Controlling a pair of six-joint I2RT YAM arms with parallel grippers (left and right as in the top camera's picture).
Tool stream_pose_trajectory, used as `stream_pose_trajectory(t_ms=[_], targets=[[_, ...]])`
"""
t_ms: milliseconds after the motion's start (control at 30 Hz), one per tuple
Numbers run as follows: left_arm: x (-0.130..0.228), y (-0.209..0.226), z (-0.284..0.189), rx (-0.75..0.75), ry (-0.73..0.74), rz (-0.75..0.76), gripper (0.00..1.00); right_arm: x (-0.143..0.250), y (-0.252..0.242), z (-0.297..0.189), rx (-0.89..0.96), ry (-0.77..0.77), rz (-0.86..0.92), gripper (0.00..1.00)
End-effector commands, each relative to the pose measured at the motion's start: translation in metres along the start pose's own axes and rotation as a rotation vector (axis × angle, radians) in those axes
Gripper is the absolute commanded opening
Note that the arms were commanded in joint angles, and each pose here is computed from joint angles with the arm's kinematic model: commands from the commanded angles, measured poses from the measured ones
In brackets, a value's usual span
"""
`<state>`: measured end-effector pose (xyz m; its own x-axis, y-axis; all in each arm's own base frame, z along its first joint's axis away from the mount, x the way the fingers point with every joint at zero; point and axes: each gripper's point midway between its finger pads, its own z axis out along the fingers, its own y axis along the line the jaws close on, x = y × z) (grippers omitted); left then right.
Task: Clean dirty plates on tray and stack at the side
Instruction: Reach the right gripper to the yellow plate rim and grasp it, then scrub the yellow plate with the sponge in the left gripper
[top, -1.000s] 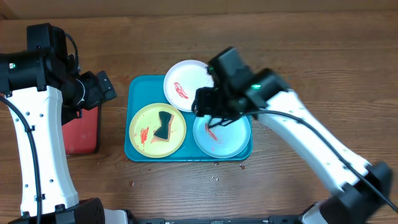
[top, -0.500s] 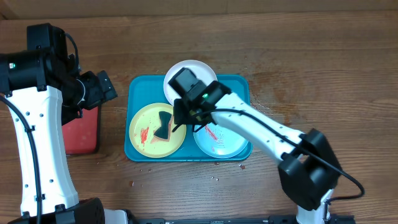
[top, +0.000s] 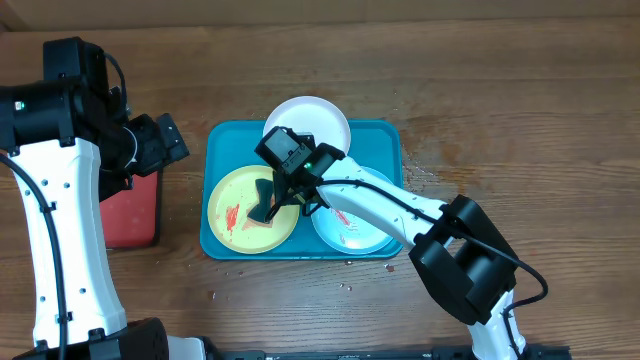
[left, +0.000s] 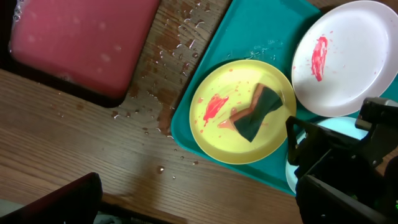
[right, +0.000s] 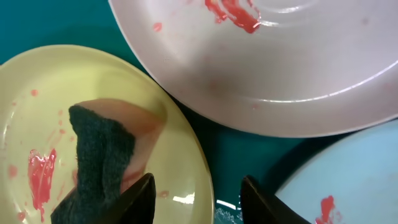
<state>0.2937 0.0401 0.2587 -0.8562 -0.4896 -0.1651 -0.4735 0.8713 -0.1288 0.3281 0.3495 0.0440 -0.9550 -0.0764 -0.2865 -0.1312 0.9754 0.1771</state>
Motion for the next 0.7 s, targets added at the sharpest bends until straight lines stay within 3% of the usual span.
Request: stream_pose_trajectory(t_ms=[0, 567, 667], targets=[[0.001, -0.002, 0.000, 0.010, 0.006, 0.003, 1.00, 0.003, 0.004, 0.004, -0.008, -0.008, -0.030, 0.46], [0.007, -0.016, 0.020, 0.097, 0.061, 0.098, 0.99, 0.041, -0.007, 0.028, -0.034, 0.098, 0.021, 0.38], [0.007, -0.016, 0.026, 0.098, 0.067, 0.097, 0.87, 0.043, -0.005, 0.028, -0.044, 0.107, 0.022, 0.32]])
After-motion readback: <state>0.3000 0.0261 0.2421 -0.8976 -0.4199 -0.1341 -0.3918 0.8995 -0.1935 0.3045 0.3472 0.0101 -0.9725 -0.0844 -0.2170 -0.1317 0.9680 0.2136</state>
